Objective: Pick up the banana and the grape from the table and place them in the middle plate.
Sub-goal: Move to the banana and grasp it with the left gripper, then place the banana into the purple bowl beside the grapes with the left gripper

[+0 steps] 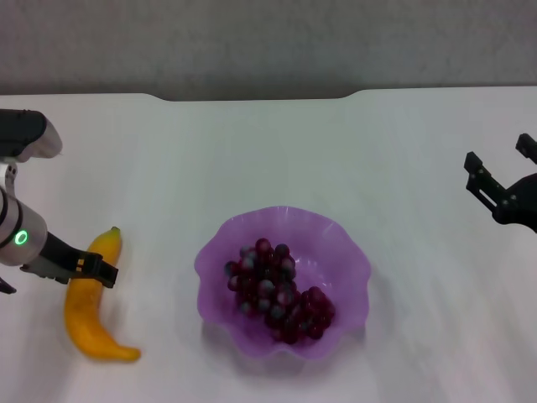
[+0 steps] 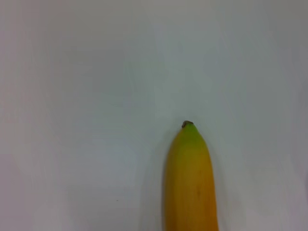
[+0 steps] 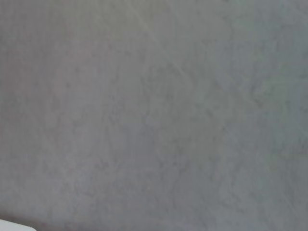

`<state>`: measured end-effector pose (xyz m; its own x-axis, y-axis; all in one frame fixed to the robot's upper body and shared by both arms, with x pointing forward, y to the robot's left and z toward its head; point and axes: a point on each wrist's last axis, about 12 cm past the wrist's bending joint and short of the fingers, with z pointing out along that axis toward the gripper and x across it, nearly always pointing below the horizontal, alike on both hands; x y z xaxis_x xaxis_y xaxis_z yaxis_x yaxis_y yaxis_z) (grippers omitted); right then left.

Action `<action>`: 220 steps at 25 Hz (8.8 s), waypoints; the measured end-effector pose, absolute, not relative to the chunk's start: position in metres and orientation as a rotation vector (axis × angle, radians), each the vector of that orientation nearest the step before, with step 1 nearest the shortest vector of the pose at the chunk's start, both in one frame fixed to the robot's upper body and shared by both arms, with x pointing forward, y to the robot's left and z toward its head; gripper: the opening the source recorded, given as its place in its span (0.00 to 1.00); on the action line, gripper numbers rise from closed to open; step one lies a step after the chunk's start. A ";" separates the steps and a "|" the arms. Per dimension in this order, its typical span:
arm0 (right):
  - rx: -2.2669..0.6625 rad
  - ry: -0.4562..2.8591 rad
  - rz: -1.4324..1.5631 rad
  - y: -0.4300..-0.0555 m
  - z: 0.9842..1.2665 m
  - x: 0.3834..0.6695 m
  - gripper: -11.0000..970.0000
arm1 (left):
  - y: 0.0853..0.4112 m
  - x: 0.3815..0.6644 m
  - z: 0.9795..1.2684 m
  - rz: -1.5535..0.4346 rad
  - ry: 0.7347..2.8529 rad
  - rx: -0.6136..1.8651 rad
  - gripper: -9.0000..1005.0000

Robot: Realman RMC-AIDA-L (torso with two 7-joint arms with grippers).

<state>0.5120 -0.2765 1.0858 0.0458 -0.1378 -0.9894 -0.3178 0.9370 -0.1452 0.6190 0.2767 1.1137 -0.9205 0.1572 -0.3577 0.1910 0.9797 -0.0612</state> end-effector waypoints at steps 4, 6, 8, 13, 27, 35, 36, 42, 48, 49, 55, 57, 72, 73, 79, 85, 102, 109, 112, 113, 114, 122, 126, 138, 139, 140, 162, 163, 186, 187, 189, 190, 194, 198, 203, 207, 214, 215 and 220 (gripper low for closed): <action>-0.375 1.524 0.143 -0.275 1.087 0.512 0.79 | 0.278 0.620 1.111 -0.129 2.763 0.235 0.75; -0.378 1.523 0.142 -0.275 1.087 0.512 0.79 | 0.279 0.620 1.107 -0.121 2.769 0.225 0.75; -0.383 1.521 0.142 -0.275 1.088 0.512 0.79 | 0.278 0.621 1.105 -0.116 2.775 0.225 0.75; -0.383 1.520 0.141 -0.275 1.088 0.512 0.79 | 0.279 0.620 1.103 -0.113 2.778 0.223 0.75; -0.385 1.517 0.144 -0.274 1.089 0.513 0.78 | 0.280 0.620 1.096 -0.092 2.798 0.221 0.75; -0.382 1.515 0.144 -0.274 1.090 0.512 0.78 | 0.277 0.619 1.095 -0.081 2.806 0.235 0.71; -0.382 1.514 0.144 -0.274 1.090 0.512 0.78 | 0.277 0.619 1.095 -0.081 2.806 0.236 0.67; -0.381 1.513 0.143 -0.274 1.090 0.511 0.78 | 0.275 0.619 1.094 -0.061 2.808 0.280 0.52; -0.379 1.514 0.141 -0.275 1.090 0.511 0.78 | 0.270 0.618 1.092 -0.021 2.808 0.329 0.50; -0.379 1.514 0.140 -0.275 1.090 0.511 0.78 | 0.270 0.618 1.092 -0.016 2.808 0.331 0.50; -0.375 1.517 0.136 -0.277 1.089 0.510 0.77 | 0.266 0.618 1.090 0.027 2.802 0.353 0.50; -0.375 1.518 0.136 -0.277 1.089 0.510 0.77 | 0.266 0.618 1.090 0.027 2.802 0.353 0.50; -0.371 1.534 0.128 -0.278 1.087 0.509 0.77 | 0.254 0.603 1.138 0.056 2.651 0.418 0.50; -0.371 1.534 0.128 -0.278 1.087 0.509 0.77 | 0.255 0.602 1.144 0.059 2.629 0.418 0.50; -0.370 1.538 0.126 -0.279 1.087 0.509 0.75 | 0.259 0.598 1.176 0.066 2.493 0.409 0.50; -0.406 1.539 0.120 -0.276 1.086 0.509 0.74 | 0.265 0.590 1.199 0.024 2.384 0.430 0.50; -0.418 1.534 0.122 -0.275 1.088 0.509 0.83 | 0.233 0.568 1.226 -0.148 2.232 0.736 0.50; -0.420 1.533 0.124 -0.274 1.088 0.509 0.83 | 0.205 0.564 1.220 -0.181 2.221 0.855 0.50; -0.421 1.532 0.125 -0.274 1.088 0.509 0.83 | 0.195 0.563 1.218 -0.190 2.216 0.895 0.50; -0.422 1.532 0.125 -0.274 1.088 0.509 0.83 | 0.191 0.563 1.216 -0.191 2.214 0.905 0.50; -0.422 1.532 0.125 -0.274 1.088 0.509 0.83 | 0.188 0.563 1.215 -0.190 2.213 0.915 0.50; -0.423 1.532 0.126 -0.274 1.088 0.509 0.83 | 0.167 0.568 1.201 -0.146 2.241 0.974 0.50; -0.423 1.531 0.126 -0.274 1.088 0.509 0.83 | 0.158 0.569 1.197 -0.151 2.242 1.004 0.50; -0.424 1.527 0.128 -0.273 1.089 0.510 0.83 | 0.136 0.577 1.180 -0.151 2.262 1.050 0.50; -0.425 1.527 0.128 -0.273 1.089 0.510 0.83 | 0.135 0.578 1.179 -0.148 2.264 1.051 0.50; -0.425 1.527 0.128 -0.273 1.089 0.510 0.83 | 0.134 0.579 1.178 -0.144 2.266 1.053 0.50; -0.429 1.523 0.133 -0.271 1.090 0.511 0.82 | 0.105 0.574 1.152 -0.106 2.285 1.139 0.50; -0.429 1.523 0.133 -0.271 1.090 0.511 0.82 | 0.103 0.573 1.150 -0.105 2.284 1.149 0.50; -0.436 1.526 0.139 -0.270 1.088 0.510 0.82 | 0.087 0.573 1.143 -0.081 2.286 1.221 0.51; -0.436 1.526 0.138 -0.270 1.088 0.510 0.82 | 0.086 0.573 1.144 -0.080 2.283 1.227 0.52; -0.436 1.527 0.138 -0.270 1.088 0.510 0.82 | 0.084 0.572 1.144 -0.076 2.277 1.241 0.52; -0.436 1.527 0.138 -0.270 1.088 0.510 0.82 | 0.083 0.571 1.144 -0.075 2.276 1.246 0.53; -0.436 1.527 0.138 -0.270 1.088 0.510 0.82 | 0.080 0.570 1.144 -0.072 2.266 1.267 0.55; -0.436 1.528 0.138 -0.270 1.088 0.510 0.82 | 0.076 0.567 1.146 -0.077 2.247 1.285 0.56; -0.435 1.529 0.137 -0.270 1.088 0.510 0.82 | 0.074 0.565 1.148 -0.079 2.233 1.289 0.63; -0.435 1.530 0.137 -0.270 1.088 0.510 0.82 | 0.074 0.565 1.149 -0.078 2.229 1.291 0.68; -0.435 1.531 0.136 -0.271 1.087 0.510 0.82 | 0.068 0.559 1.155 -0.095 2.189 1.309 0.83; -0.435 1.531 0.136 -0.271 1.087 0.510 0.82 | 0.068 0.558 1.157 -0.100 2.179 1.310 0.83; -0.435 1.532 0.135 -0.271 1.087 0.509 0.82 | 0.068 0.550 1.170 -0.077 2.117 1.310 0.84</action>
